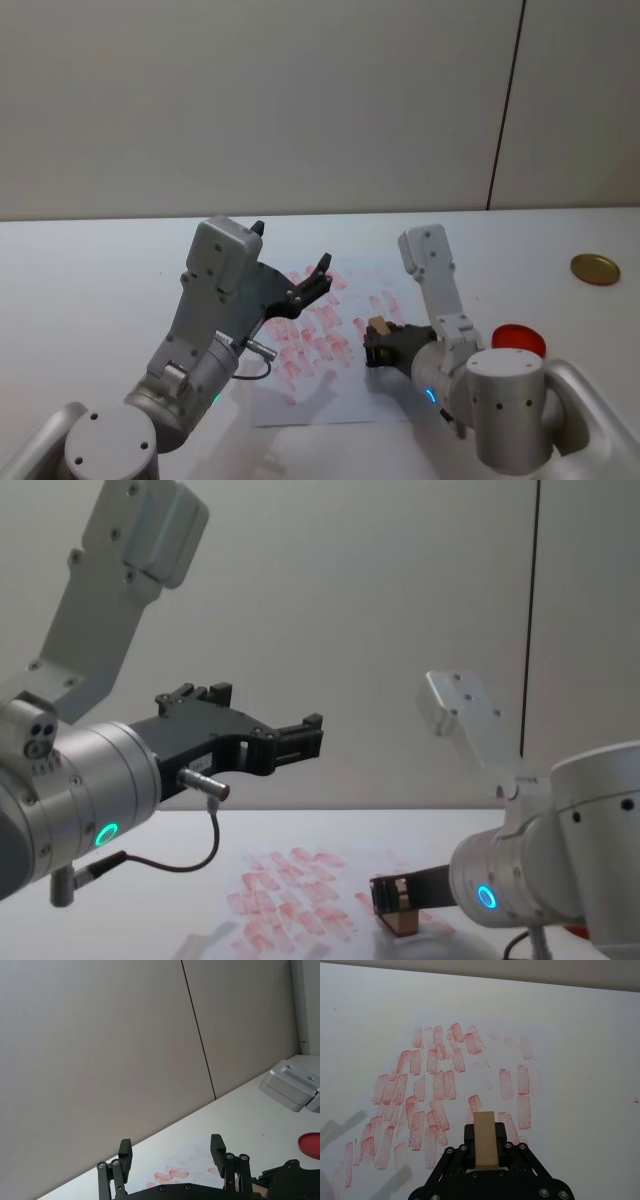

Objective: Use the one hand to pick up the stamp and affix it onto the A4 paper.

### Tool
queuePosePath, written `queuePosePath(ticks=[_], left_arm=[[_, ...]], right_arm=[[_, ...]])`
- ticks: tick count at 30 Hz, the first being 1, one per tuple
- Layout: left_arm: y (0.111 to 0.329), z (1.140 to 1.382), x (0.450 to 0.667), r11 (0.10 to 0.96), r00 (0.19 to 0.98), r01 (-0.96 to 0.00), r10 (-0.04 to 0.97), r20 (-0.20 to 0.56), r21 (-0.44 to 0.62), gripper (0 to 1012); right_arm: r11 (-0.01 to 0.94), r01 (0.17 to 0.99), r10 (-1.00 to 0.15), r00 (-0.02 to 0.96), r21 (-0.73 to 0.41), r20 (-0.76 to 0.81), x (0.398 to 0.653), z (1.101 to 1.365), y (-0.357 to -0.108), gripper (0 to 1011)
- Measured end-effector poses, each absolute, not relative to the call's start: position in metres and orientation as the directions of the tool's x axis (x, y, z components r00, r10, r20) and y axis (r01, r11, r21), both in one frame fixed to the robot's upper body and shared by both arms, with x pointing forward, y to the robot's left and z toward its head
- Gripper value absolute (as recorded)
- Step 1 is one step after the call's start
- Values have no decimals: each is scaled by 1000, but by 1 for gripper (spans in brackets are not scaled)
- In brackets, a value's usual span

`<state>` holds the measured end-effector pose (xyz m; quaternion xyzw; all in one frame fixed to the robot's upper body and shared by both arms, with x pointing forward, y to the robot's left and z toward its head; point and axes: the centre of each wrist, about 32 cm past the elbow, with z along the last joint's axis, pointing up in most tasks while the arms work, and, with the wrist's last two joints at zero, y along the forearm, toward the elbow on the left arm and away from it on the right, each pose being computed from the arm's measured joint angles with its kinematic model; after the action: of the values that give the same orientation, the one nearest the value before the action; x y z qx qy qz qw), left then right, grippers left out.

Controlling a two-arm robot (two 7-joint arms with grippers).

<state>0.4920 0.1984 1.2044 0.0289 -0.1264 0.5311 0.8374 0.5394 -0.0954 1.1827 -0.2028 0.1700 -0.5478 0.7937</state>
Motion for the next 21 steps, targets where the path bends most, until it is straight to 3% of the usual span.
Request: queuePosePath(ticks=[21], left_arm=[[198,1204,492,434,404,-897,882,242,-86,993]], right_arm=[[303,798,-940,341,-521,-25,540,1182,-91,218]])
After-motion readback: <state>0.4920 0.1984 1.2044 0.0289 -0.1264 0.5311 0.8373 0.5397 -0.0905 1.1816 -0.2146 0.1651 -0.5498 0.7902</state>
